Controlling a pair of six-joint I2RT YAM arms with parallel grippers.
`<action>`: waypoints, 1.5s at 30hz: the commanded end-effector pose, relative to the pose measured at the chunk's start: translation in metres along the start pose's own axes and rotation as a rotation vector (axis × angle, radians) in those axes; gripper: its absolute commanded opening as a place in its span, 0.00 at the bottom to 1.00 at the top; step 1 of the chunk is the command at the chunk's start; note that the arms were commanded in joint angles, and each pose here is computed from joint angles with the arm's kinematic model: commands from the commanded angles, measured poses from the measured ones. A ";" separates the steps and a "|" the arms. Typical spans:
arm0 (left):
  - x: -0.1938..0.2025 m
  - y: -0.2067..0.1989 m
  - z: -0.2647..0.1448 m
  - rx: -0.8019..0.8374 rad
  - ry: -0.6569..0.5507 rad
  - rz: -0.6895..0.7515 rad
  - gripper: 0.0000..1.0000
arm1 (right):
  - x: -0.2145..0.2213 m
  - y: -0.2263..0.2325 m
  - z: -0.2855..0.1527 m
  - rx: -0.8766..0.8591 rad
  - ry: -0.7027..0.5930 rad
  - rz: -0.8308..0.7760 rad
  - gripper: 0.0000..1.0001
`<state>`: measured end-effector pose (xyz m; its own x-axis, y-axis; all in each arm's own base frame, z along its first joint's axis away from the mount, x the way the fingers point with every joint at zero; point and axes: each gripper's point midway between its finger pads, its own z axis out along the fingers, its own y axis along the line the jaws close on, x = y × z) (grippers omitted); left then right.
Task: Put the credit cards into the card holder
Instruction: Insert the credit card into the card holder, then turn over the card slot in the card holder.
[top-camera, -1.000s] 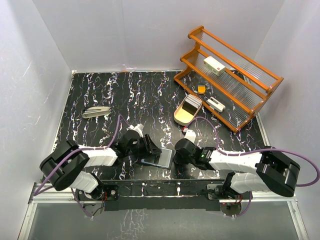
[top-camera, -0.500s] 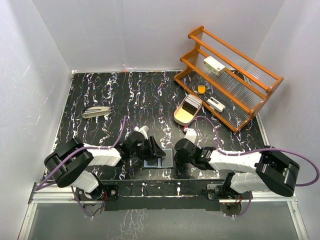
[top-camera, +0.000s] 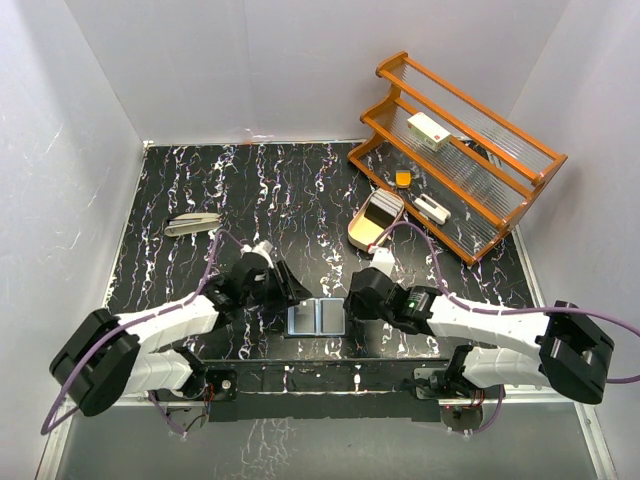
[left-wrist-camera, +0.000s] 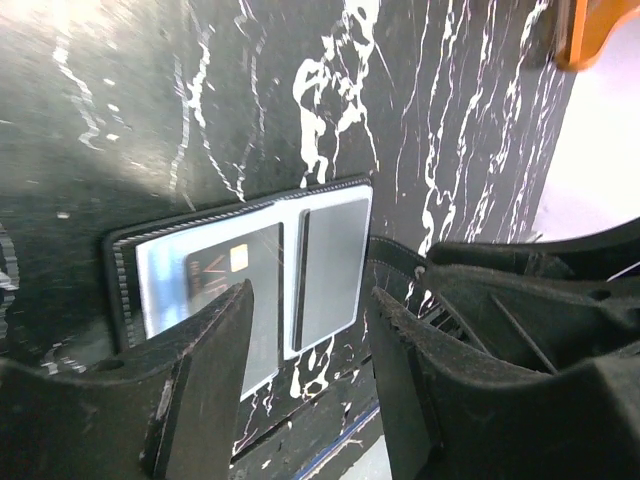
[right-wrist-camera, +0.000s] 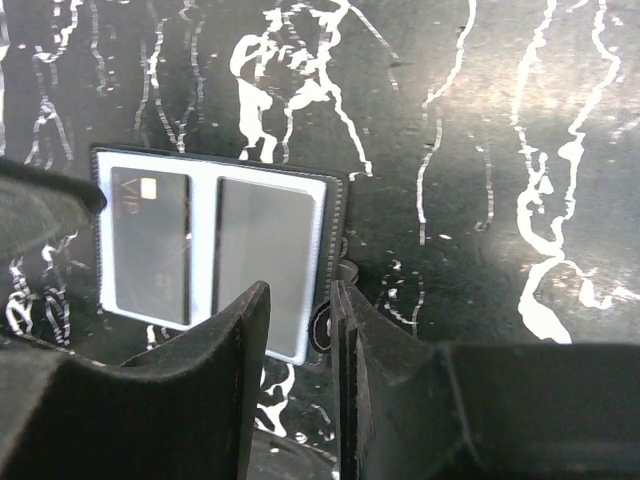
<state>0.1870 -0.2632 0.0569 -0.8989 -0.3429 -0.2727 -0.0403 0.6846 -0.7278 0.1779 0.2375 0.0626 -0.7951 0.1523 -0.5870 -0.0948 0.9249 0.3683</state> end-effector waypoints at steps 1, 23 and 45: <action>-0.010 0.021 -0.020 -0.054 -0.012 -0.025 0.48 | -0.020 0.040 -0.014 -0.118 -0.009 0.048 0.30; -0.013 0.018 -0.030 0.162 0.018 -0.164 0.53 | -0.012 0.103 0.019 -0.237 0.089 0.035 0.21; -0.009 0.026 -0.024 0.144 0.029 -0.177 0.57 | 0.029 0.078 0.051 -0.136 0.209 -0.007 0.07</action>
<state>0.1851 -0.2262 0.0540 -0.8926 -0.4342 -0.1216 -0.1432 0.5286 -0.8367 0.1725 0.3203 0.0291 -0.9097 0.0527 -0.4118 -0.1508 0.8823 0.4459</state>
